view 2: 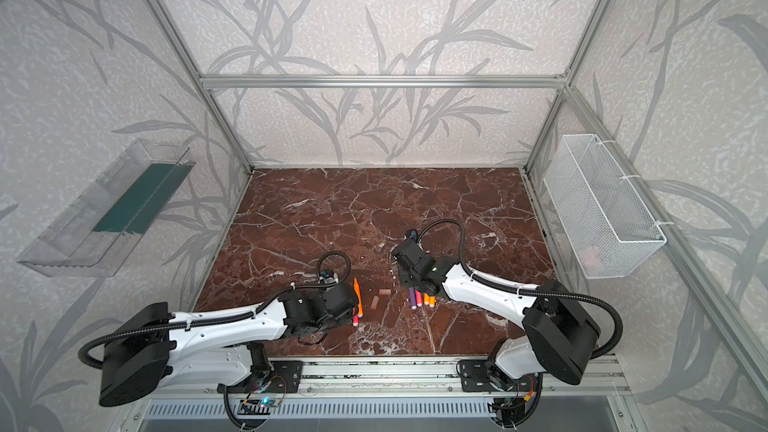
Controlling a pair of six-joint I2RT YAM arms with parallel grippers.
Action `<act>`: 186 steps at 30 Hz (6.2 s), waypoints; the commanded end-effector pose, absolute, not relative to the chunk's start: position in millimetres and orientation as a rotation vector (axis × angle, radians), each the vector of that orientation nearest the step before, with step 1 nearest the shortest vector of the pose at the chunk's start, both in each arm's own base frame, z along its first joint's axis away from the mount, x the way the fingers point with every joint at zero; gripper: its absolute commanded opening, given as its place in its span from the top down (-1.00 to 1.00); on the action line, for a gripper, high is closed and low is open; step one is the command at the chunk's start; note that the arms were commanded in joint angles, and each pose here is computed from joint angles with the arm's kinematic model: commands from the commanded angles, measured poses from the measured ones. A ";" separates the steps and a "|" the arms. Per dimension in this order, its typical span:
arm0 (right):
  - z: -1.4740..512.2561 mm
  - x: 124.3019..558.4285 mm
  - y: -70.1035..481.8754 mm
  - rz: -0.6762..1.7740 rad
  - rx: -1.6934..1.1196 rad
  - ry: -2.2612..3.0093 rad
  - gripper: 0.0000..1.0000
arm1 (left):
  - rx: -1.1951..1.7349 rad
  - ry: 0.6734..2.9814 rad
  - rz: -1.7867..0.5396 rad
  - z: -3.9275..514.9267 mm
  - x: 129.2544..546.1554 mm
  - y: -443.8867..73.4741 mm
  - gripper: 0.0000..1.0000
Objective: Insert the pens into the pen caps
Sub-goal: 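Lower the left gripper and grasp the uncapped pink marker, then lift the pink marker upright with the left gripper while the right gripper approaches, then hold the pink marker upright with the left gripper beside the right gripper, then draw back the left gripper with the marker while the right moves over caps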
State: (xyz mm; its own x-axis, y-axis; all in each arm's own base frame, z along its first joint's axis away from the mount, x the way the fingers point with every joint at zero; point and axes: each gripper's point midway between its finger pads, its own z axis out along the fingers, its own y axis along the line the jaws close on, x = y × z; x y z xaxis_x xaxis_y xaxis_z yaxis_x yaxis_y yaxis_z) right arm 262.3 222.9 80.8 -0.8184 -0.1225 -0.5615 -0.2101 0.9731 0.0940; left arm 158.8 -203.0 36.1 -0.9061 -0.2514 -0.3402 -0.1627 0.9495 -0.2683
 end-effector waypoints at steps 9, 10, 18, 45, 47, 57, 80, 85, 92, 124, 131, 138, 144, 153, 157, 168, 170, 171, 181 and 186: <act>83.8 257.6 219.4 0.229 -0.233 2.532 0.21 | -0.312 2.723 -0.298 30.6 163.0 -208.7 0.12; 84.7 257.3 219.0 0.230 -0.234 2.531 0.21 | -0.312 2.724 -0.295 29.8 163.0 -208.7 0.12; 88.7 255.9 217.2 0.243 -0.226 2.517 0.18 | -0.296 2.745 -0.260 25.1 161.8 -208.4 0.14; 101.6 253.3 217.7 0.320 -0.194 2.471 0.13 | -0.203 2.940 0.137 -13.6 140.2 -187.3 0.70; 104.1 253.3 218.1 0.330 -0.192 2.463 0.13 | -0.204 2.945 0.135 -16.7 140.0 -188.3 0.75; 125.2 249.0 212.8 0.417 -0.148 2.381 0.12 | -0.293 2.897 0.005 2.3 157.7 -179.5 0.93; 220.5 217.5 258.4 1.135 -0.148 1.905 -0.12 | 0.257 2.197 -0.938 181.1 209.6 -272.9 1.00; 220.0 217.0 271.7 1.180 -0.154 1.916 -0.14 | 0.414 2.170 -1.004 182.4 194.8 -300.1 1.00; 213.8 216.8 284.9 1.228 -0.143 1.932 -0.15 | 0.508 2.172 -0.995 177.6 185.3 -317.2 1.00; 203.6 209.0 296.9 1.345 0.060 1.924 1.00 | 0.562 2.060 -0.945 180.6 180.7 -318.0 0.36; 204.4 209.0 294.8 1.387 0.117 1.892 1.00 | 0.571 2.040 -0.959 177.1 179.1 -320.9 0.31; 204.7 207.7 294.6 1.412 0.140 1.874 1.00 | 0.561 2.038 -0.949 174.0 180.4 -319.6 0.45; 203.5 199.3 299.5 1.430 0.123 1.881 1.00 | 0.560 2.044 -0.948 169.4 181.6 -321.8 0.47; 203.1 199.7 299.5 1.422 0.126 1.880 1.00 | 0.547 2.051 -0.918 163.2 184.1 -318.6 0.82; 199.3 201.2 297.2 1.375 0.114 1.898 0.59 | 0.507 2.055 -0.901 162.2 186.7 -311.8 1.00; 168.2 204.1 253.1 0.965 0.069 2.087 -0.22 | 0.071 2.134 -0.447 148.1 218.3 -193.3 1.00; 154.1 203.2 249.8 0.918 0.067 2.131 -0.23 | 0.039 2.155 -0.428 142.0 214.0 -174.8 1.00; 147.3 202.6 249.3 0.901 0.065 2.154 -0.23 | 0.020 2.169 -0.413 138.7 212.4 -166.6 1.00; 85.8 195.1 273.8 0.859 0.027 2.368 -0.23 | -0.070 2.234 -0.380 131.3 209.8 -140.6 1.00; 73.9 193.0 291.3 0.906 0.008 2.411 -0.19 | -0.075 2.245 -0.367 126.6 211.0 -140.6 1.00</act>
State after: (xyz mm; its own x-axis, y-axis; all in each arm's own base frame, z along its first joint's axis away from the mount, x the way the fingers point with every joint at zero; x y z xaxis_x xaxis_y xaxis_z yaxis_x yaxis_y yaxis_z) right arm 191.2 269.8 60.5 -0.8376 0.1789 -0.5161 -0.1629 0.8201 0.5486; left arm 211.8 -147.9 132.9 -0.6374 -0.1704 -0.7515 0.1036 0.9475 -0.3027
